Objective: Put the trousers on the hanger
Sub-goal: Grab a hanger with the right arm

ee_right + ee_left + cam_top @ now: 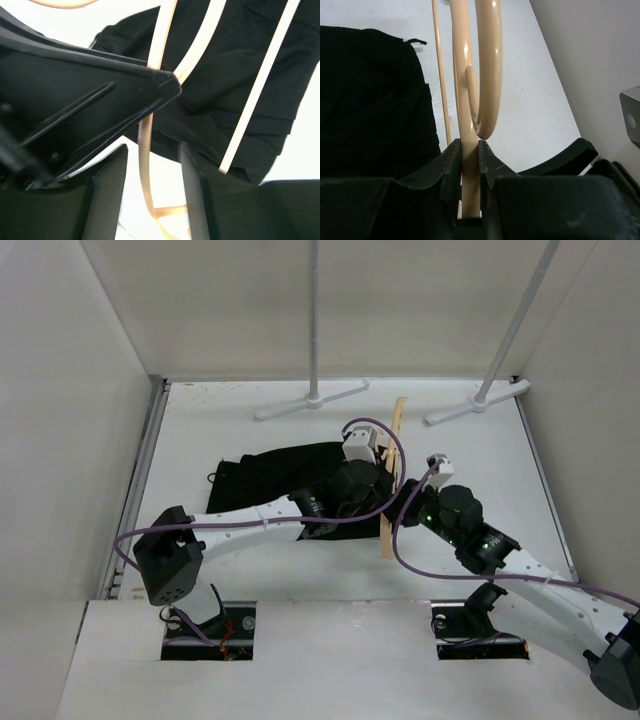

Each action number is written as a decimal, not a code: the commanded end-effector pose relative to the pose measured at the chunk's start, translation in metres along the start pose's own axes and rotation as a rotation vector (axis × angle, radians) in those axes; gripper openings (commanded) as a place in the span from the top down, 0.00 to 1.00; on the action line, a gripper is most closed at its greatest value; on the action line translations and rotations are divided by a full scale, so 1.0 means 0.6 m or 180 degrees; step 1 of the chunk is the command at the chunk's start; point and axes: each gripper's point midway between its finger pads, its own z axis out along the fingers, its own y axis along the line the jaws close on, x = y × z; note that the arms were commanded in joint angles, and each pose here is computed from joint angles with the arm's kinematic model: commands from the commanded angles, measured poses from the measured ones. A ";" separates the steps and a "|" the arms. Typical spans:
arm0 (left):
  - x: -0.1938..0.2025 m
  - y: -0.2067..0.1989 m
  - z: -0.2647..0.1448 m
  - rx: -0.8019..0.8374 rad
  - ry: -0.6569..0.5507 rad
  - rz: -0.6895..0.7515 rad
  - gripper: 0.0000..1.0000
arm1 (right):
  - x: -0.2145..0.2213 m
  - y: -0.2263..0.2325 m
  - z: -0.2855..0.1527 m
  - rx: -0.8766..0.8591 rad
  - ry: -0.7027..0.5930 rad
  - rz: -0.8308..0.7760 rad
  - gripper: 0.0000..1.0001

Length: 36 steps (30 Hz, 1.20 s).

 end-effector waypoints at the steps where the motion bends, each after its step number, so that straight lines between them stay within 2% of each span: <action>1: -0.054 -0.039 -0.013 0.0126 -0.0246 -0.0204 0.99 | -0.042 0.033 0.003 -0.0116 -0.0223 -0.0045 0.60; 3: -0.052 -0.039 -0.014 0.0131 -0.0236 -0.0221 0.98 | -0.047 0.040 0.005 -0.0198 -0.0288 -0.0028 0.76; 5: -0.050 -0.036 -0.013 0.0126 -0.0221 -0.0222 0.94 | -0.047 0.048 0.003 -0.0294 -0.0313 -0.0005 0.84; 6: -0.049 -0.035 -0.012 0.0139 -0.0207 -0.0224 0.89 | -0.047 0.049 0.002 -0.0312 -0.0311 0.0004 0.86; 8: -0.055 -0.028 -0.014 0.0160 -0.0211 -0.0241 0.69 | -0.050 0.043 -0.001 -0.0308 -0.0346 0.0058 0.89; 10: -0.065 -0.016 -0.022 0.0172 -0.0227 -0.0254 0.42 | -0.056 0.031 -0.003 -0.0253 -0.0389 0.0086 0.90; 11: -0.068 -0.010 -0.029 0.0187 -0.0228 -0.0256 0.32 | -0.057 0.023 -0.004 -0.0225 -0.0399 0.0095 0.91; 14: -0.073 0.017 -0.056 0.0202 -0.0234 -0.0254 0.17 | -0.065 0.007 -0.004 -0.0186 -0.0431 0.0132 0.92; 15: -0.072 0.026 -0.067 0.0219 -0.0224 -0.0250 0.15 | -0.067 0.001 -0.003 -0.0162 -0.0438 0.0141 0.92; 17: -0.068 0.041 -0.087 0.0227 -0.0202 -0.0231 0.15 | -0.069 -0.011 -0.002 -0.0112 -0.0442 0.0159 0.92; 19: -0.064 0.066 -0.106 0.0173 -0.0215 -0.0194 0.20 | -0.071 -0.021 -0.003 -0.0068 -0.0471 0.0168 0.93; 23: -0.046 0.121 -0.103 -0.0111 -0.0135 -0.0108 0.49 | -0.091 -0.034 -0.021 -0.0028 -0.0642 0.0227 0.93; 24: -0.036 0.127 -0.091 -0.0162 -0.0060 -0.0066 0.52 | -0.096 -0.034 -0.026 -0.0052 -0.0669 0.0248 0.93; 28: 0.010 0.130 -0.034 -0.0297 0.0264 0.0257 0.53 | -0.106 -0.018 -0.043 -0.0242 -0.0705 0.0323 0.93; 31: 0.017 0.130 -0.007 -0.0351 0.0276 0.0255 0.53 | -0.098 -0.019 -0.044 -0.0249 -0.0682 0.0368 0.93; 33: 0.000 0.156 -0.014 -0.0469 0.0141 0.0143 0.52 | -0.092 -0.014 -0.038 -0.0269 -0.0615 0.0365 0.93; 36: -0.049 0.230 -0.065 -0.0710 -0.0214 -0.0184 0.45 | -0.090 0.017 -0.027 -0.0373 -0.0529 0.0244 0.93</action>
